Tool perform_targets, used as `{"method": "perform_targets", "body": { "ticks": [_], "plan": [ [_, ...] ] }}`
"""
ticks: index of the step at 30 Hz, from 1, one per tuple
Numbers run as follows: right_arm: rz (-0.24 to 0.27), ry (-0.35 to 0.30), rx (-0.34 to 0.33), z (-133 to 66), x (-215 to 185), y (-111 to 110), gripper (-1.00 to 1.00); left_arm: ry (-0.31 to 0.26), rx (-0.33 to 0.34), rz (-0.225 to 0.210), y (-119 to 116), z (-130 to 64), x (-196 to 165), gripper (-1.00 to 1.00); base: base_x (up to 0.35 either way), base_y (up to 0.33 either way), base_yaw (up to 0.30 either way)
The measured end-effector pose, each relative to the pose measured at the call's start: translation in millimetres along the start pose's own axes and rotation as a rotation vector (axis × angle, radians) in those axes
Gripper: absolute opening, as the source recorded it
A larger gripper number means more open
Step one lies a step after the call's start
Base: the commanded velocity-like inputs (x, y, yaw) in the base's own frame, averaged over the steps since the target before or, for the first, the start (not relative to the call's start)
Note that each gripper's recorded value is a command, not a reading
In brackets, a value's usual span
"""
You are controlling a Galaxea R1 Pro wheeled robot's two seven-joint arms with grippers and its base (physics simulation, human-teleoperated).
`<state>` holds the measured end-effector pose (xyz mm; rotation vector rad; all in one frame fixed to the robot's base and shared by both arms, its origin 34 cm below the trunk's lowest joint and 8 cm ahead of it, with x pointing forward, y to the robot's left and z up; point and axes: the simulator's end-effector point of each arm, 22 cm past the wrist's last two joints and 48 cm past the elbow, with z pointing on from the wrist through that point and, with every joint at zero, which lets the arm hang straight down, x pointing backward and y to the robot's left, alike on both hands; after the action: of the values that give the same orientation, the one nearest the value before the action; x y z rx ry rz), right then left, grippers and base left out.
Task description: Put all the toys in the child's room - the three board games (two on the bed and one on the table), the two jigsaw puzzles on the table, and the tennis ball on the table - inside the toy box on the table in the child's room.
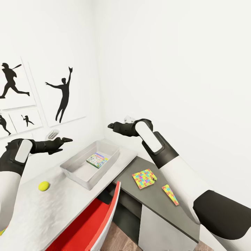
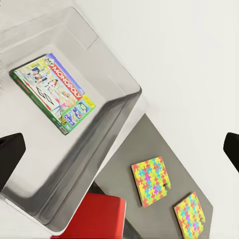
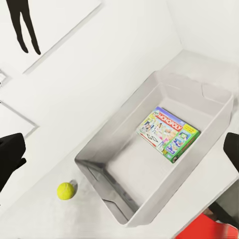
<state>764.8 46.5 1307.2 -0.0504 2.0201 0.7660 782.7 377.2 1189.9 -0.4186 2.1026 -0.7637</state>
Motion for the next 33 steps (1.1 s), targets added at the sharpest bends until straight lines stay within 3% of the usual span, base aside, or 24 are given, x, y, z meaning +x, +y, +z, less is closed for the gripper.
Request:
{"method": "perform_targets", "body": {
  "ticks": [6,19,33],
  "plan": [
    [-0.001,0.000,0.000,-0.2,0.2,0.2,1.00,-0.001,-0.001,0.001,0.1,-0.4,-0.2,1.00,-0.067,0.001,-0.084],
    [0.001,0.006,0.003,0.7,1.5,-1.7,1.00,-0.001,0.000,0.000,0.2,-0.5,-0.4,1.00,-0.039,0.096,-0.264],
    [0.002,0.007,0.005,1.3,1.9,-2.7,1.00,0.000,0.000,-0.001,0.6,0.0,0.3,1.00,-0.218,0.041,-0.281]
  ]
}}
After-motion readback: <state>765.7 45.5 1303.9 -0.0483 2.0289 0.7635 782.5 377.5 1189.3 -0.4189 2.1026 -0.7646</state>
